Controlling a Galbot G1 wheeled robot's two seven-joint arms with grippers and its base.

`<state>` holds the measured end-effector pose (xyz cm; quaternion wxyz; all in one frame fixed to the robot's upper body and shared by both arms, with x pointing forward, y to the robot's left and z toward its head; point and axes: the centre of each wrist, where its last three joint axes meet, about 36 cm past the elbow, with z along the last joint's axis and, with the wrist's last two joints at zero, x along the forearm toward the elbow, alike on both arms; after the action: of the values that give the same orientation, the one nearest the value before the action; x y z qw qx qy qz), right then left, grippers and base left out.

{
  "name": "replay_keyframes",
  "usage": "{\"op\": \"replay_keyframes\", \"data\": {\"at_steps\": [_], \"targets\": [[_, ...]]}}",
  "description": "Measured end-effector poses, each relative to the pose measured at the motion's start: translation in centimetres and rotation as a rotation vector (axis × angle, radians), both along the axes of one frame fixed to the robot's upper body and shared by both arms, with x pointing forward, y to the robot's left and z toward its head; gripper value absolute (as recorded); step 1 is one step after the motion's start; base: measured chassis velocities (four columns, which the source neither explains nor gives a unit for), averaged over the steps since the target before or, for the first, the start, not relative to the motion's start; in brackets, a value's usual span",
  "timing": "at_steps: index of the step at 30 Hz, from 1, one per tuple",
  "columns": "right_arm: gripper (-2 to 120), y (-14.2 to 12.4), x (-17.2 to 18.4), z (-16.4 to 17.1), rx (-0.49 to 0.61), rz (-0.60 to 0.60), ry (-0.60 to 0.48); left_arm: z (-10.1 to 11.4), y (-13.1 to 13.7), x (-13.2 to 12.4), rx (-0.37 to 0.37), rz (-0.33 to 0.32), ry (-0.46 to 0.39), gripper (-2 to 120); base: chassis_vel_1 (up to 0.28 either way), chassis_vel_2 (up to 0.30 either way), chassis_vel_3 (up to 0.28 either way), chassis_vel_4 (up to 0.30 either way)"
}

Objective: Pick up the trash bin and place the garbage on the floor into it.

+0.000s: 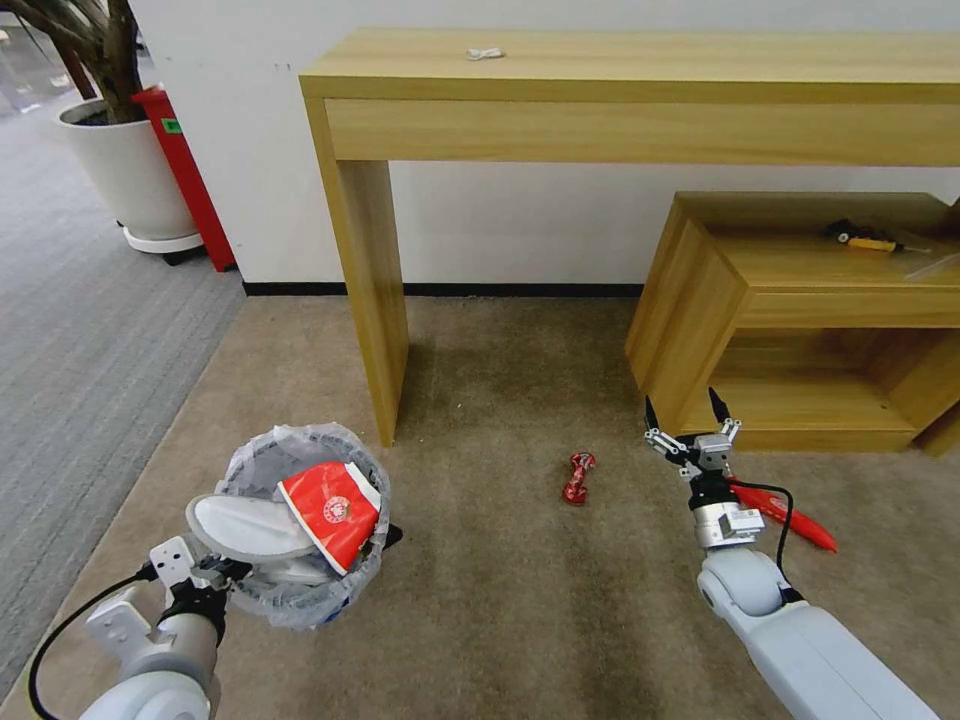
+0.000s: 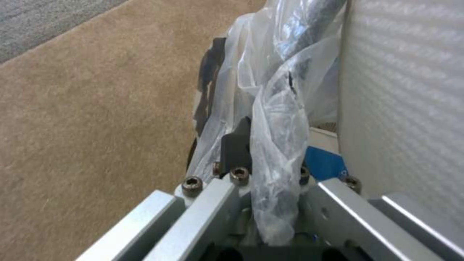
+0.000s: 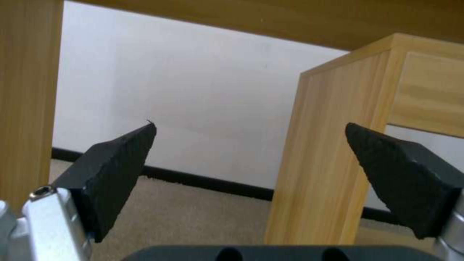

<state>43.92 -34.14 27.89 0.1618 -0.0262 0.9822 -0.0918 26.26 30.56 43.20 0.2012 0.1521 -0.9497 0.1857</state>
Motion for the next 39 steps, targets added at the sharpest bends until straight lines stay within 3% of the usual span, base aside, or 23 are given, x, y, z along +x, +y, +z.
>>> {"op": "replay_keyframes", "data": {"at_steps": [9, 14, 16, 22, 31, 39], "targets": [[100, 1.3, -1.3, -1.0, 0.096, -0.004, 0.072, 0.3, 0.4, 0.3, 0.000, 0.001, -0.009, 0, -0.027, 0.031, 0.030, -0.032], [100, 2.9, -3.6, -3.1, 0.248, -0.060, 0.308, 0.3, 1.1, 0.5, 0.002, 0.009, -0.006, 0, 0.000, 0.000, 0.000, 0.000], [100, 3.1, -4.0, -3.5, 0.267, -0.072, 0.353, 0.1, 1.0, 0.5, -0.002, 0.011, 0.000, 0, 0.000, 0.000, 0.000, 0.000], [100, 2.1, -5.9, -7.7, 0.210, -0.102, 0.483, -0.7, 1.0, 0.5, -0.006, 0.017, 0.019, 0, 0.000, 0.000, 0.000, 0.000], [100, 2.8, -5.6, -10.1, 0.206, -0.104, 0.577, -1.0, 0.6, 0.5, -0.017, 0.022, 0.026, 0, 0.000, 0.000, 0.000, 0.000], [95, 6.8, -3.6, -11.7, 0.289, -0.101, 0.629, -1.2, 0.2, 0.0, -0.024, 0.028, 0.037, 0, 0.000, 0.000, 0.000, 0.000]]}}
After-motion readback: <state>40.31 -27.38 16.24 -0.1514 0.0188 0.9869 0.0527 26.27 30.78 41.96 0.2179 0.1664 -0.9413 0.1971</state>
